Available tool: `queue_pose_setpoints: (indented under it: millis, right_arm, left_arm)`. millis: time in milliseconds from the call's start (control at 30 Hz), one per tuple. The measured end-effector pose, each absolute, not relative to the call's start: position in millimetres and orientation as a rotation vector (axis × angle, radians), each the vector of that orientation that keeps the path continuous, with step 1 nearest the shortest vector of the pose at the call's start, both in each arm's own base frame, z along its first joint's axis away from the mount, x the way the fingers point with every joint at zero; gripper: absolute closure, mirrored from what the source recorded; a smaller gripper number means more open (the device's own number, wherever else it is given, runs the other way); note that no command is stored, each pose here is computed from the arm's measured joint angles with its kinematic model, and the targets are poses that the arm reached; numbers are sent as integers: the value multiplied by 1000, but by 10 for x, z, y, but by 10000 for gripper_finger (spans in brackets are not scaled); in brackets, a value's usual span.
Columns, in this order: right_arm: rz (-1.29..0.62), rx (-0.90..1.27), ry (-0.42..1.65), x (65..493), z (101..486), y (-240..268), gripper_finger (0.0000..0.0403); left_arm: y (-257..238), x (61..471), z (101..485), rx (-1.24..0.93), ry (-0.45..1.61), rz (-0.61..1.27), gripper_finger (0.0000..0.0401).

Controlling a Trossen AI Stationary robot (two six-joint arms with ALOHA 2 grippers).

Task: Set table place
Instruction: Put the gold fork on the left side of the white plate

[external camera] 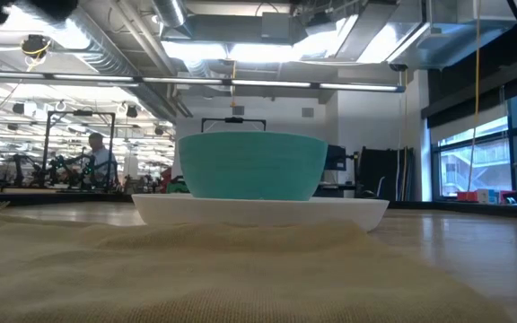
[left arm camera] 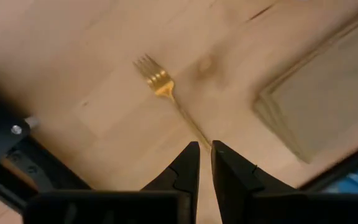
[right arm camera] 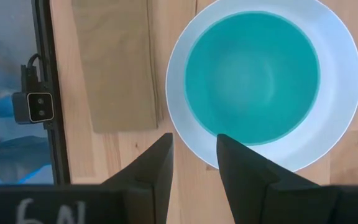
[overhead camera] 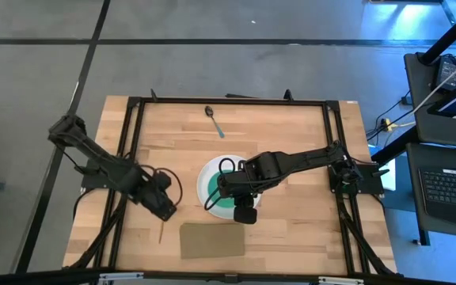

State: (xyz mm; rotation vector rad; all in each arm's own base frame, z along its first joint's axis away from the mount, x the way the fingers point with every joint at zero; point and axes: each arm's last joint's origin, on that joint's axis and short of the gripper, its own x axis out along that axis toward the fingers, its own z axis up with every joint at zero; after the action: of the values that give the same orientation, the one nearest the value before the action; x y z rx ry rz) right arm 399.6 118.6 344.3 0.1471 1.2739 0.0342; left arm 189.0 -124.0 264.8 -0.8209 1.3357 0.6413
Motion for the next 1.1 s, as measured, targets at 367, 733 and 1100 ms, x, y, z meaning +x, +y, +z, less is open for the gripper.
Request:
queue_pose_setpoints:
  millis: [367,733,1100]
  right_arm:
    - [40,152,1253,4016,3450,1191,277]
    - [36,158,1250,4018,3451,1192,277]
    - [27,170,1251,4018,3451,1192,277]
  left_arm:
    - [-1348,2002,2246,-853,1379,602,302]
    - [-1485,1871,2204,-1052,1321,817,267]
    - [-1830,1664,2183,-1236,1268,897,270]
